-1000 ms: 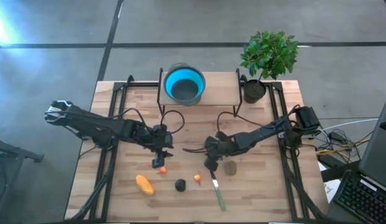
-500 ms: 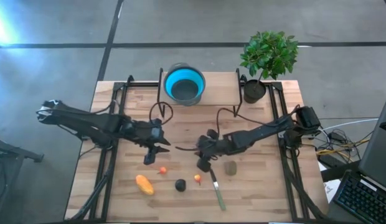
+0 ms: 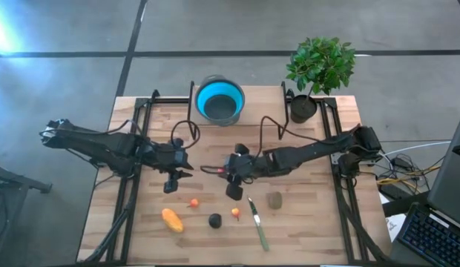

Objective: Pick & Place Fruit
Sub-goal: Put the top orange pear into the blue strainer bowl

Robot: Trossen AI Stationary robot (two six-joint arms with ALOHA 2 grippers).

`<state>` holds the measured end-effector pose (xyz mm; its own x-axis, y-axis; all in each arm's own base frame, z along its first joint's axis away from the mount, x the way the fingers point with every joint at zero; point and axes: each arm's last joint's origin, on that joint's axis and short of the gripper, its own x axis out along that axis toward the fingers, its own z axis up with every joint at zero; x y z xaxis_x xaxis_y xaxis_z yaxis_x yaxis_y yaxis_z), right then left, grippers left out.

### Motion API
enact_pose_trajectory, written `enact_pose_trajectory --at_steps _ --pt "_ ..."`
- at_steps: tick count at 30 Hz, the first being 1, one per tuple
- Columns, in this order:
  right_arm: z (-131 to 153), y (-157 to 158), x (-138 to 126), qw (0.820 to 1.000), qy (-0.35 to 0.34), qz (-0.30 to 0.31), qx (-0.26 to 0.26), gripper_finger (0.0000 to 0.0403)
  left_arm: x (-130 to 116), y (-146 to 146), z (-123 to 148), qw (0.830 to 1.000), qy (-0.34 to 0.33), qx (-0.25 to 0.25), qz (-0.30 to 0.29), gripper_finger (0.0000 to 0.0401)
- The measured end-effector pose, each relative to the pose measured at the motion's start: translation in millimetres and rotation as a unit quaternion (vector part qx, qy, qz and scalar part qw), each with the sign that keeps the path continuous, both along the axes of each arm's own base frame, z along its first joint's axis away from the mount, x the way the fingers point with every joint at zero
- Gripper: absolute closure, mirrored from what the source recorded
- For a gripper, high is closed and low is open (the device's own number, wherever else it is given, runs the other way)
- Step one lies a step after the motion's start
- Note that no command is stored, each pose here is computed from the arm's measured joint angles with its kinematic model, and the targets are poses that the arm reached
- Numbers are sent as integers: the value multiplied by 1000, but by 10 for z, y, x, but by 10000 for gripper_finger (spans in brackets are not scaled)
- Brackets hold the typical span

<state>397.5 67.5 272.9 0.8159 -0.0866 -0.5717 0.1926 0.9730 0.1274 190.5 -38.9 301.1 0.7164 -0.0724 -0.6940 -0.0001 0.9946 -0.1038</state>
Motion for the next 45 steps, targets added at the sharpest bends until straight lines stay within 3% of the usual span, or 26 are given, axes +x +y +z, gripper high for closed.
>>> enact_pose_trajectory --at_steps 10,24,34,45 --pt "347 -391 81 999 -26 -9 -47 309 -39 9 -43 999 32 -9 16 293" --pt "801 -1273 -38 990 -82 -99 -65 313 -60 20 -63 998 48 -20 41 295" --pt "708 -1876 -117 980 -61 -178 -56 309 -51 22 -56 997 42 -27 54 298" --pt "525 -2005 -90 984 -23 -173 -39 309 -42 19 -48 997 36 -28 54 298"
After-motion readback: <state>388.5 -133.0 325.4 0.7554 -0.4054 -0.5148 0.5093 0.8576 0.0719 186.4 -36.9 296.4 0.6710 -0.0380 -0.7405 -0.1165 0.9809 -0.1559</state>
